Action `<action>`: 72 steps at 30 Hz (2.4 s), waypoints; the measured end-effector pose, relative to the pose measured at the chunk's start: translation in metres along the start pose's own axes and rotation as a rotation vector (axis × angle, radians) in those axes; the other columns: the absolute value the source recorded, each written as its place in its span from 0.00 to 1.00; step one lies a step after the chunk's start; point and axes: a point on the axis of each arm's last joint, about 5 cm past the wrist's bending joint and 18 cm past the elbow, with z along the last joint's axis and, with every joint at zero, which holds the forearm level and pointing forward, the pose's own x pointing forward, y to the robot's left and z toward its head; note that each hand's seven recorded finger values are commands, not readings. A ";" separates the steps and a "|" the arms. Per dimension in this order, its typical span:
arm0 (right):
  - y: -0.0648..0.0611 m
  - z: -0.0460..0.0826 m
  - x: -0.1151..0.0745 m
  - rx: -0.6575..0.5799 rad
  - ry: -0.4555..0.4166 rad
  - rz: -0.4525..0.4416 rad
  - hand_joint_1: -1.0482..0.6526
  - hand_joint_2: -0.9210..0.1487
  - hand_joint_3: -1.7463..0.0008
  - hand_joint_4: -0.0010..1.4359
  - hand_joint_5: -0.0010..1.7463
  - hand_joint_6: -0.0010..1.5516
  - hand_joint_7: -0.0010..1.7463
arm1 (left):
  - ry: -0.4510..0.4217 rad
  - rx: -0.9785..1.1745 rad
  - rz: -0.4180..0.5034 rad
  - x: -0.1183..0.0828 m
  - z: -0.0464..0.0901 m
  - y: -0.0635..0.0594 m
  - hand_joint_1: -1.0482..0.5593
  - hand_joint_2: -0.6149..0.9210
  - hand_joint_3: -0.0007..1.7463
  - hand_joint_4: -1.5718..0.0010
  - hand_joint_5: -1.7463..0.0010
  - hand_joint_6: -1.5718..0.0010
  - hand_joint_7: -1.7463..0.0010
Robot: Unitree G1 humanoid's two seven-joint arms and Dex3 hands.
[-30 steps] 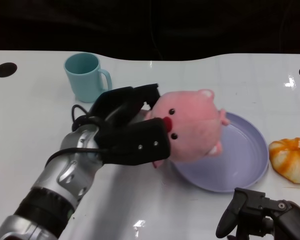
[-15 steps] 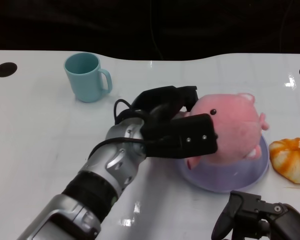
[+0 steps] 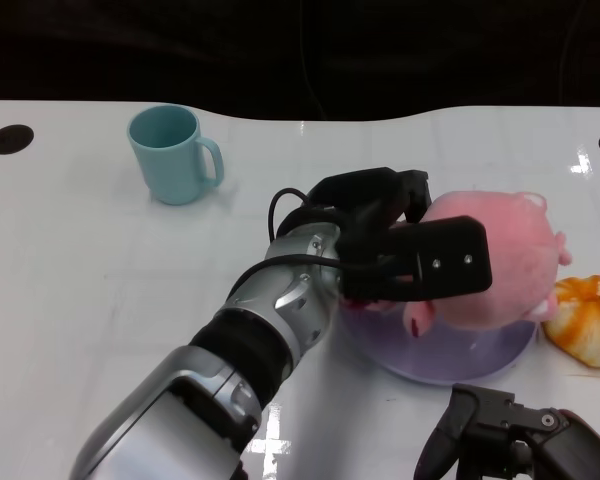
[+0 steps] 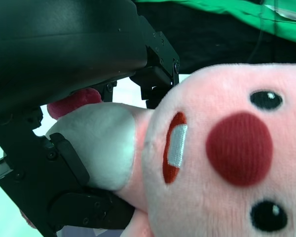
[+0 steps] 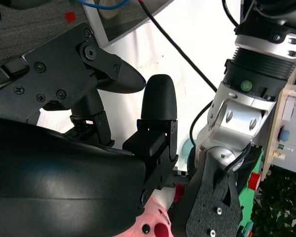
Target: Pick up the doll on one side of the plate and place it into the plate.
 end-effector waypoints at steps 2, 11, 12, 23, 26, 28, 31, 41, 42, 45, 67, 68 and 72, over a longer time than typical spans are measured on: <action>0.000 0.000 0.000 0.001 0.001 0.000 0.48 0.32 0.42 0.46 0.97 0.40 0.76 | 0.019 -0.013 -0.003 0.000 0.000 0.000 0.46 0.97 0.10 0.65 0.08 0.56 0.79; -0.002 0.000 -0.001 0.008 0.002 -0.008 0.47 0.32 0.43 0.46 0.97 0.40 0.77 | -0.007 0.204 -0.020 -0.001 0.000 -0.003 0.15 1.00 0.19 1.00 0.88 0.90 1.00; -0.002 0.000 -0.001 0.009 0.002 -0.010 0.47 0.32 0.43 0.46 0.97 0.40 0.77 | -0.011 0.221 -0.022 -0.001 0.000 -0.002 0.12 1.00 0.21 1.00 0.93 0.93 1.00; -0.005 -0.001 -0.001 0.004 0.006 -0.015 0.48 0.33 0.43 0.47 0.96 0.41 0.77 | -0.065 0.297 -0.021 -0.003 0.002 0.018 0.01 1.00 0.28 1.00 1.00 1.00 1.00; -0.006 -0.001 -0.002 0.000 0.006 -0.018 0.48 0.33 0.42 0.47 0.96 0.41 0.77 | -0.095 0.287 -0.022 -0.007 0.002 0.025 0.00 1.00 0.29 1.00 1.00 1.00 1.00; -0.007 -0.001 -0.002 -0.004 0.007 -0.022 0.48 0.33 0.42 0.47 0.97 0.40 0.77 | -0.109 0.284 -0.022 -0.010 0.000 0.028 0.00 1.00 0.29 1.00 1.00 1.00 1.00; -0.008 -0.001 -0.002 -0.007 0.008 -0.022 0.49 0.34 0.41 0.47 0.97 0.40 0.77 | -0.128 0.274 -0.022 -0.019 -0.006 0.031 0.01 1.00 0.29 1.00 1.00 1.00 1.00; -0.010 -0.001 -0.002 -0.012 0.006 -0.021 0.49 0.35 0.39 0.46 0.98 0.40 0.78 | -0.204 0.130 0.013 -0.056 -0.021 0.048 0.03 1.00 0.28 0.98 0.99 0.98 0.99; -0.010 -0.001 -0.002 -0.013 0.007 -0.020 0.49 0.35 0.39 0.46 0.98 0.40 0.78 | -0.215 0.110 0.020 -0.061 -0.022 0.051 0.03 1.00 0.28 0.97 0.98 0.97 0.99; -0.010 -0.001 -0.002 -0.013 0.008 -0.020 0.49 0.35 0.40 0.46 0.98 0.40 0.78 | -0.238 0.035 0.042 -0.075 -0.029 0.056 0.05 1.00 0.27 0.96 0.97 0.96 0.98; -0.012 -0.005 0.000 -0.015 0.011 -0.012 0.49 0.34 0.41 0.46 0.97 0.40 0.77 | -0.363 -0.379 0.296 -0.158 -0.093 0.028 0.42 1.00 0.08 0.86 0.44 0.66 0.89; -0.012 -0.005 0.000 -0.014 0.011 -0.012 0.49 0.34 0.41 0.46 0.97 0.40 0.77 | -0.357 -0.411 0.306 -0.162 -0.095 0.025 0.46 0.99 0.08 0.84 0.42 0.63 0.87; -0.012 -0.005 0.000 -0.014 0.010 -0.011 0.49 0.34 0.41 0.47 0.97 0.40 0.77 | -0.342 -0.564 0.345 -0.175 -0.100 0.018 0.54 0.85 0.30 0.72 0.38 0.55 0.78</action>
